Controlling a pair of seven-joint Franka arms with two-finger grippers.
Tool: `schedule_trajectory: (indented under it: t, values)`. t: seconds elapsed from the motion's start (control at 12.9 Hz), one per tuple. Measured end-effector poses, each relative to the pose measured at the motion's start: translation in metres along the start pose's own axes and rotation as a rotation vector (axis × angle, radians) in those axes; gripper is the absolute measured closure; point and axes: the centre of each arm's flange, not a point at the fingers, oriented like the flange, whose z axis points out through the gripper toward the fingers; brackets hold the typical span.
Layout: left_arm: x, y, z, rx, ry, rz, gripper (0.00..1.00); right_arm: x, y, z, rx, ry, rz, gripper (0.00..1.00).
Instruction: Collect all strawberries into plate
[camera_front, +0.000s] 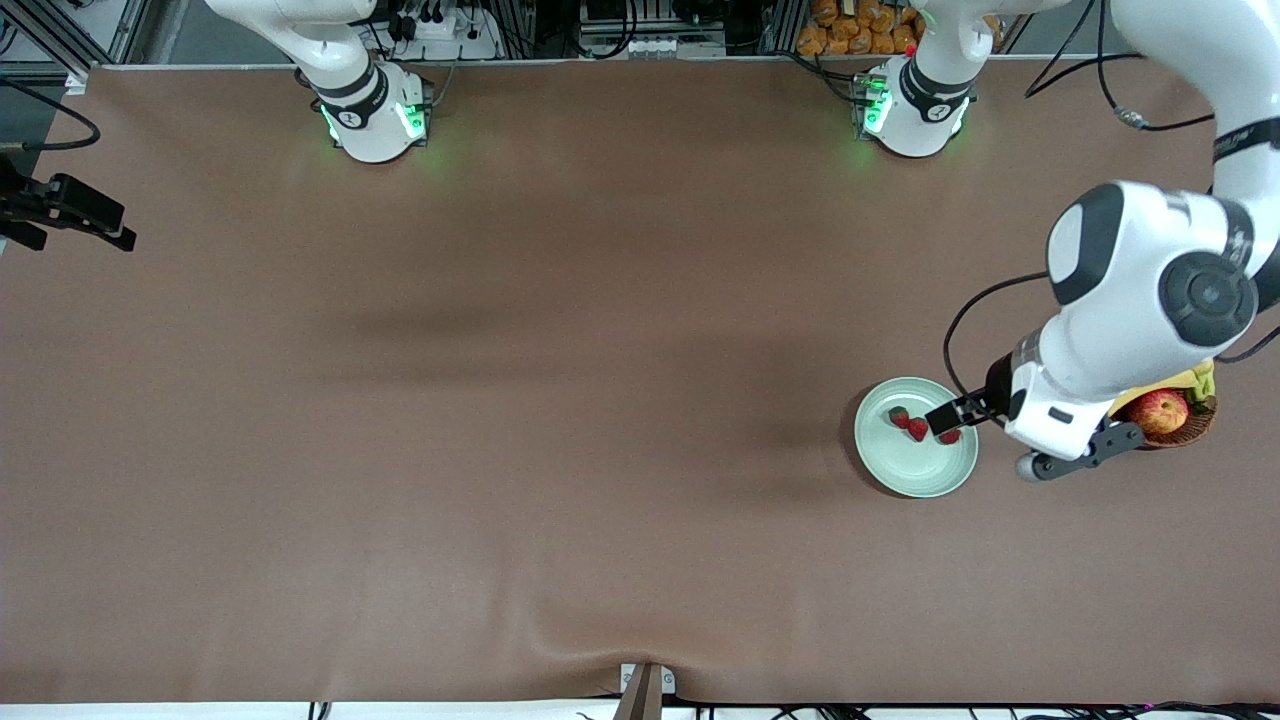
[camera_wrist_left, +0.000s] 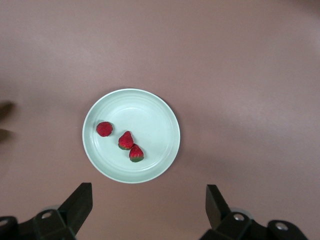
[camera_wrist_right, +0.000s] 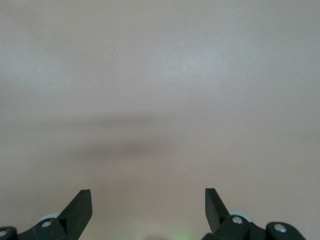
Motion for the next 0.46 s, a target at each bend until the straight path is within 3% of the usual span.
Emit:
schedule_trajectory:
  t: [0.46]
  values:
    - [-0.025, -0.009, -0.064, 0.015, 0.030, 0.010, 0.00, 0.000, -0.001, 0.000, 0.000, 0.001, -0.002, 0.00]
